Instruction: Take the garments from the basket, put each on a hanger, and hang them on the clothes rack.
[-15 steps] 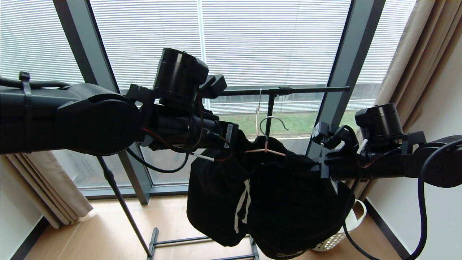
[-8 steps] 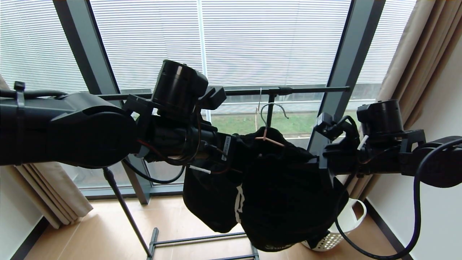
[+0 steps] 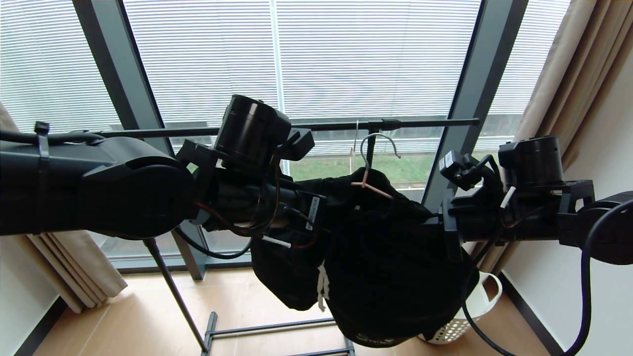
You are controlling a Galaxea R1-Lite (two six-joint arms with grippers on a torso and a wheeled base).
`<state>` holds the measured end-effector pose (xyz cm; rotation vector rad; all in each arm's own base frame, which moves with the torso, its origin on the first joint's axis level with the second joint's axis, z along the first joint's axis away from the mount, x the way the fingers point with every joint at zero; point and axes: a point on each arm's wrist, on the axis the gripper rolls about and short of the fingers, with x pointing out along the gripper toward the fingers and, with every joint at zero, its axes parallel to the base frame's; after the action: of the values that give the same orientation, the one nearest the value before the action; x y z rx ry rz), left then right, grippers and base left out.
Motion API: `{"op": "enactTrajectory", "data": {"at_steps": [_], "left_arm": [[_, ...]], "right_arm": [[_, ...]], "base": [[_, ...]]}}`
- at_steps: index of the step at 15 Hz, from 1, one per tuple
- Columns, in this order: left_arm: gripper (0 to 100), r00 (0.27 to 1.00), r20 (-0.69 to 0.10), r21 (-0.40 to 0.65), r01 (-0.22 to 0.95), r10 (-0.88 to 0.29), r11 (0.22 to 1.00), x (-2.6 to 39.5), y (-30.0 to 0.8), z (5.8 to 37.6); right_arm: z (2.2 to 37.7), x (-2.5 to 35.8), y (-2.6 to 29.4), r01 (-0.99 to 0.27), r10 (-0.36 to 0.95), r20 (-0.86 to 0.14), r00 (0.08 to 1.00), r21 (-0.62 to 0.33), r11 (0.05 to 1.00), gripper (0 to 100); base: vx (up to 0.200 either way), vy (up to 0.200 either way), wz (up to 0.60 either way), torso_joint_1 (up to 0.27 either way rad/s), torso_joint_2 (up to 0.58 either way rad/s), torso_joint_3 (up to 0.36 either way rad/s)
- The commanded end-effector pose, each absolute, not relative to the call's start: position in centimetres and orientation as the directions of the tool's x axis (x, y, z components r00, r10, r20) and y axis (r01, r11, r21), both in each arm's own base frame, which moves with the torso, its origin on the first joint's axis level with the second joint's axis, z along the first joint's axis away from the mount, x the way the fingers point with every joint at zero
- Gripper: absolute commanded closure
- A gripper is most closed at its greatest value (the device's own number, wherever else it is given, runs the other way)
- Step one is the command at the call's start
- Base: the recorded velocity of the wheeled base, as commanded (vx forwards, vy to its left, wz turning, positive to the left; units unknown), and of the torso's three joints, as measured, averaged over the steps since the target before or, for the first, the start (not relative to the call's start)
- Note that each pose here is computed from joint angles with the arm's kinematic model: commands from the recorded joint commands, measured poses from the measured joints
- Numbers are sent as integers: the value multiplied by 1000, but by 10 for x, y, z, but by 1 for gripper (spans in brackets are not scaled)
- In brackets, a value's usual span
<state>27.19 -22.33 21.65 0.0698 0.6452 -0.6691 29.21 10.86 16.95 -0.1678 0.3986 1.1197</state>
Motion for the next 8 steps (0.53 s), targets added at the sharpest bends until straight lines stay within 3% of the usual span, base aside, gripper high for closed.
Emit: {"op": "enactTrajectory", "data": {"at_steps": [1, 4, 5, 8], "left_arm": [[100, 593, -584, -141, 599, -554, 789, 272, -224, 214], [100, 579, -595, -140, 608, -557, 782, 271, -230, 209], [0, 574, -597, -139, 614, -560, 777, 272, -235, 206], [0, 582, -584, -140, 614, -566, 776, 274, -236, 210]], "right_arm": [[171, 291, 108, -899, 840, -390, 376, 64, 432, 100], [177, 286, 108, -917, 866, -362, 344, 69, 393, 100], [180, 283, 107, -924, 877, -350, 331, 70, 376, 100], [179, 281, 106, -925, 877, -351, 327, 73, 373, 100]], "base": [[0, 0, 0, 0, 0, 0], [0, 0, 0, 0, 0, 0], [0, 0, 0, 0, 0, 0], [0, 0, 0, 0, 0, 0]]}}
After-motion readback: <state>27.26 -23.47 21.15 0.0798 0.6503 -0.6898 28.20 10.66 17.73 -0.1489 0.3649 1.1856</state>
